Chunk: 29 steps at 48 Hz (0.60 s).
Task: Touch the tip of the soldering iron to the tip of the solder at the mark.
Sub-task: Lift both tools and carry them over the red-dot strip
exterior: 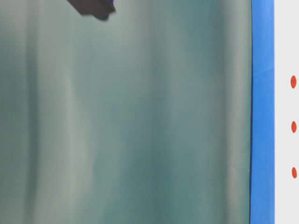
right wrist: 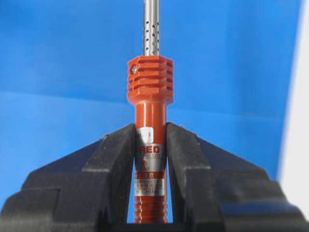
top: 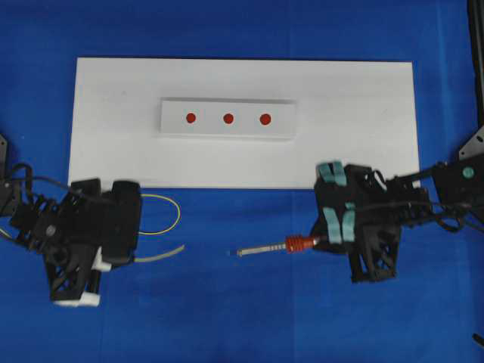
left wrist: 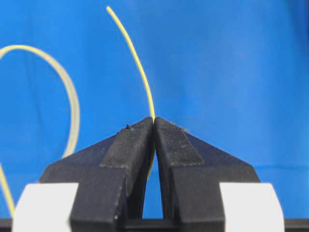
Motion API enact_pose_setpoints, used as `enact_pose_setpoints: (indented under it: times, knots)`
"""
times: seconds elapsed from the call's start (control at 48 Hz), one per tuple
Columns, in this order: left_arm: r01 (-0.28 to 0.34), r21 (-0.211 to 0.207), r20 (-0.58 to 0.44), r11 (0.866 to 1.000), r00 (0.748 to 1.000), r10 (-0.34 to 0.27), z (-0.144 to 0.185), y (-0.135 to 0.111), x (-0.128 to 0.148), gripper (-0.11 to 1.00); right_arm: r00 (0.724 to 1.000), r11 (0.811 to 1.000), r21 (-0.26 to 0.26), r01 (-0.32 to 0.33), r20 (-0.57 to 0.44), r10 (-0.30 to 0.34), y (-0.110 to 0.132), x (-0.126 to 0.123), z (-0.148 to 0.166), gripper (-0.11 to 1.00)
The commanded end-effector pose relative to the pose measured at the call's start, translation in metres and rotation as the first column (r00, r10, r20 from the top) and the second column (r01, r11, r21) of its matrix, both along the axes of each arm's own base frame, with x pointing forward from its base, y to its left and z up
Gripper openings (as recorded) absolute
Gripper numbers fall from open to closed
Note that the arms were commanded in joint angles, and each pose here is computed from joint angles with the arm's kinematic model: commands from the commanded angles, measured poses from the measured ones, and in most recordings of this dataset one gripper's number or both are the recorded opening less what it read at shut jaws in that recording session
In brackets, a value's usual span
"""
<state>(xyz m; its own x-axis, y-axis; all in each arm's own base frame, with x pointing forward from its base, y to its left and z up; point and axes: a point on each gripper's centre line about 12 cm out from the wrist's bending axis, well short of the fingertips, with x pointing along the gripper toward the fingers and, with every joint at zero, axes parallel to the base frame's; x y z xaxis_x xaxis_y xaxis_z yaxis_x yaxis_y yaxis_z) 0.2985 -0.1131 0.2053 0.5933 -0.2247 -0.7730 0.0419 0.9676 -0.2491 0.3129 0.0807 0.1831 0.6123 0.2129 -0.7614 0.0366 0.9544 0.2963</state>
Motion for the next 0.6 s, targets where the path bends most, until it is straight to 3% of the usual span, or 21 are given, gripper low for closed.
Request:
enact_pose_setpoints:
  times: [0.0, 0.125, 0.312, 0.583]
  knots:
    - [-0.053, 0.004, 0.033, 0.999, 0.998, 0.053, 0.012, 0.019, 0.008, 0.02, 0.999, 0.999, -0.014, 0.032, 0.031, -0.032, -0.016, 0.007, 0.016, 0.07]
    - [-0.115, 0.043, 0.036, 0.992, 0.993, 0.113, 0.012, 0.051, 0.014, 0.02, 0.996, 0.995, -0.059, 0.084, 0.016, -0.084, -0.044, 0.011, 0.018, 0.07]
    - [-0.149, 0.122, 0.061, 0.981, 0.988, 0.143, 0.015, 0.093, 0.022, 0.02, 0.985, 0.979, -0.110, 0.173, -0.003, -0.175, -0.086, 0.014, 0.021, 0.07]
    - [-0.202, 0.204, 0.081, 0.958, 0.979, 0.189, 0.018, 0.142, 0.028, 0.02, 0.962, 0.951, -0.158, 0.265, -0.024, -0.272, -0.129, 0.010, 0.023, 0.07]
